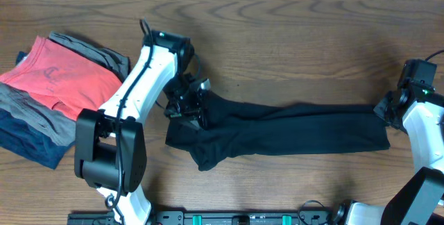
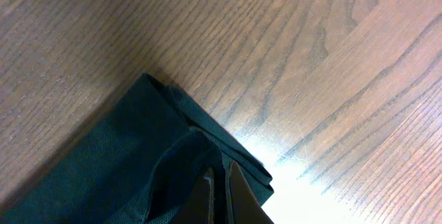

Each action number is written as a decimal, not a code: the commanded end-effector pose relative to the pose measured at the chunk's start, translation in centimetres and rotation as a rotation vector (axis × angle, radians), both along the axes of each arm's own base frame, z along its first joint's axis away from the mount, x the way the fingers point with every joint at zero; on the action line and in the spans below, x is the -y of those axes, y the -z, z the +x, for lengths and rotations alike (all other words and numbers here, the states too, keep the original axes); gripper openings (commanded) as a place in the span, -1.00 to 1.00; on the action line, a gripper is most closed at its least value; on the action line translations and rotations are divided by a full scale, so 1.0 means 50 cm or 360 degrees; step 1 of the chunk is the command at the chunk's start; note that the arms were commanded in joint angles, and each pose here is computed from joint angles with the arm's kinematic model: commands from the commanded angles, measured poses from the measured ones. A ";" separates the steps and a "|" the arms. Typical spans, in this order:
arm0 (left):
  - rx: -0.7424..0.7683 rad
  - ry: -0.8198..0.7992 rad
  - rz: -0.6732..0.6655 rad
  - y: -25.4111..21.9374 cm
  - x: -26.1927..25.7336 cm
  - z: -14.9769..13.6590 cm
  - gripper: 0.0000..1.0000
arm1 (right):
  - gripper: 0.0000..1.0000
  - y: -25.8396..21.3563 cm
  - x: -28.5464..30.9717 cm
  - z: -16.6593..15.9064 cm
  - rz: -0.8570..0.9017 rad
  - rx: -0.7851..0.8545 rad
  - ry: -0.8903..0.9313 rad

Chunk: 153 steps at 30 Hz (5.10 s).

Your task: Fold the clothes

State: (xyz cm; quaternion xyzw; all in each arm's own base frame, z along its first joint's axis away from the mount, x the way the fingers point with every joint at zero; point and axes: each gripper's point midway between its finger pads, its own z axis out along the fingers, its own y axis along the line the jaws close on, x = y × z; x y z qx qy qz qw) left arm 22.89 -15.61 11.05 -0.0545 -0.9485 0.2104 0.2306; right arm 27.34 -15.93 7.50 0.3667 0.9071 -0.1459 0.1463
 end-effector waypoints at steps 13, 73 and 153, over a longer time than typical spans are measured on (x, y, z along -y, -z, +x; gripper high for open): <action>-0.0080 -0.0034 0.0017 0.081 0.007 -0.051 -0.88 | -0.97 0.019 0.020 -0.017 -0.0031 -0.0073 0.0083; 0.0587 -0.0318 0.0229 -0.021 -0.081 0.083 0.18 | -0.97 -0.071 -0.177 0.056 0.0589 -0.0113 -0.0882; 0.0276 0.0047 0.0100 0.243 -0.027 0.015 -0.88 | 0.35 -0.085 -0.372 0.024 0.0378 -0.0067 -0.0902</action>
